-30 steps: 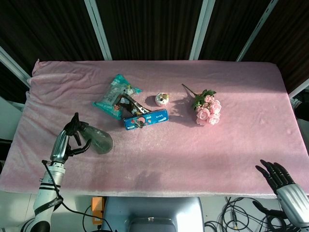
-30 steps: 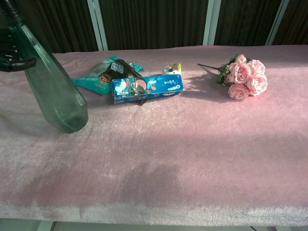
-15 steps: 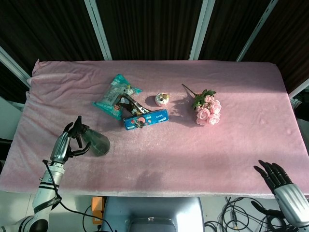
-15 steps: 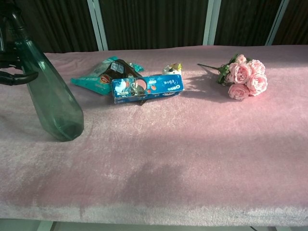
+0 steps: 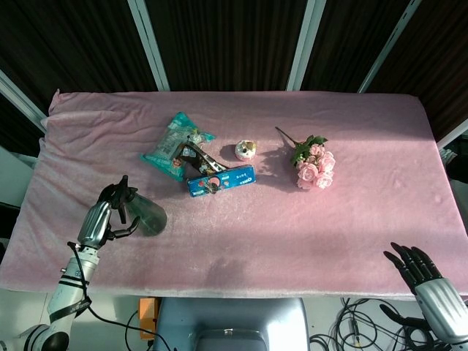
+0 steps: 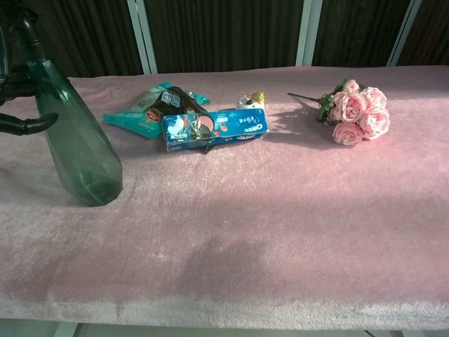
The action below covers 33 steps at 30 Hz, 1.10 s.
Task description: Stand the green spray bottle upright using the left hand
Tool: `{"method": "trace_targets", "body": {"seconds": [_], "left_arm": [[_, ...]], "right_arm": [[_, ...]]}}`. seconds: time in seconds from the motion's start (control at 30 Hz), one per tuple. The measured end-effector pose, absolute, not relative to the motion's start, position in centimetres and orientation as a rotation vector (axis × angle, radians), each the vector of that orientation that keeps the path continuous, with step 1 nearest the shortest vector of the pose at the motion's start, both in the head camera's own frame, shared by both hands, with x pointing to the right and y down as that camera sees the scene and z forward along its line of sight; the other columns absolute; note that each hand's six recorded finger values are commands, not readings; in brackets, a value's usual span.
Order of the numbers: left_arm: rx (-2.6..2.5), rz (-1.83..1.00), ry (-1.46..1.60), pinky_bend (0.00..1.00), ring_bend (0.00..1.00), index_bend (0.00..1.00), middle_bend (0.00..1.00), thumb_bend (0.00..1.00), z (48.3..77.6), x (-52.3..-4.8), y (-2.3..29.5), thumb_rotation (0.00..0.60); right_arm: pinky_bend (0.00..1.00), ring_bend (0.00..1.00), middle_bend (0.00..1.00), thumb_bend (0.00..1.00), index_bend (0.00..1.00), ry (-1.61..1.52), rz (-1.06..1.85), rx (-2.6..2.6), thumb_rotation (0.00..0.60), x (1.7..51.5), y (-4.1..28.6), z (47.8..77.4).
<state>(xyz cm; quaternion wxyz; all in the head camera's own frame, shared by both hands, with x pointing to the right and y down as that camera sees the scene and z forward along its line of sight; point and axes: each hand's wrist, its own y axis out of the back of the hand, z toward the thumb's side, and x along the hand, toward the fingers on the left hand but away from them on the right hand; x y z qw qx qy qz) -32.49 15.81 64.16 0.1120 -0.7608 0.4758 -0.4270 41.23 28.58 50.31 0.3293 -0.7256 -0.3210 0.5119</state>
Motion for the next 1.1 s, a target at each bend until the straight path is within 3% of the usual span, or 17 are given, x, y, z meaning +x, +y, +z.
{"method": "trace_targets", "body": {"seconds": [0.1, 0.2, 0.47, 0.73, 0.93, 1.1], "left_arm": [[-2.244, -1.262, 1.389, 0.0, 0.0, 0.08, 0.04, 0.3, 64.2, -32.5, 15.9, 0.6], [-2.255, -1.271, 1.377, 0.0, 0.0, 0.03, 0.0, 0.29, 64.2, -32.6, 15.9, 0.6], [-2.225, -1.278, 1.284, 0.0, 0.0, 0.0, 0.0, 0.28, 63.5, -33.5, 16.3, 0.6], [-1.866, -1.381, 1.028, 0.0, 0.0, 0.0, 0.0, 0.28, 61.8, -39.3, 17.8, 0.6], [-1.466, -1.536, 0.846, 0.0, 0.0, 0.0, 0.0, 0.29, 61.0, -45.4, 21.2, 0.6], [-1.484, -1.542, 0.8, 0.0, 0.0, 0.0, 0.0, 0.3, 61.4, -45.5, 23.4, 0.6]], "right_arm": [[0.0, 0.0, 0.0, 0.34, 0.0, -0.842, 1.346, -1.894, 0.6, 41.3, 28.5, 50.3], [0.0, 0.0, 0.0, 0.34, 0.0, -0.838, 1.347, -1.893, 0.6, 41.4, 28.6, 50.4], [0.0, 0.0, 0.0, 0.34, 0.0, -0.839, 1.35, -1.888, 0.6, 41.4, 28.6, 50.3], [0.0, 0.0, 0.0, 0.34, 0.0, -0.806, 1.378, -1.866, 0.6, 41.2, 28.7, 51.0], [0.0, 0.0, 0.0, 0.34, 0.0, -0.762, 1.422, -1.845, 0.6, 40.9, 28.9, 52.1], [0.0, 0.0, 0.0, 0.34, 0.0, -0.787, 1.433, -1.836, 0.6, 40.9, 28.9, 51.9]]}}
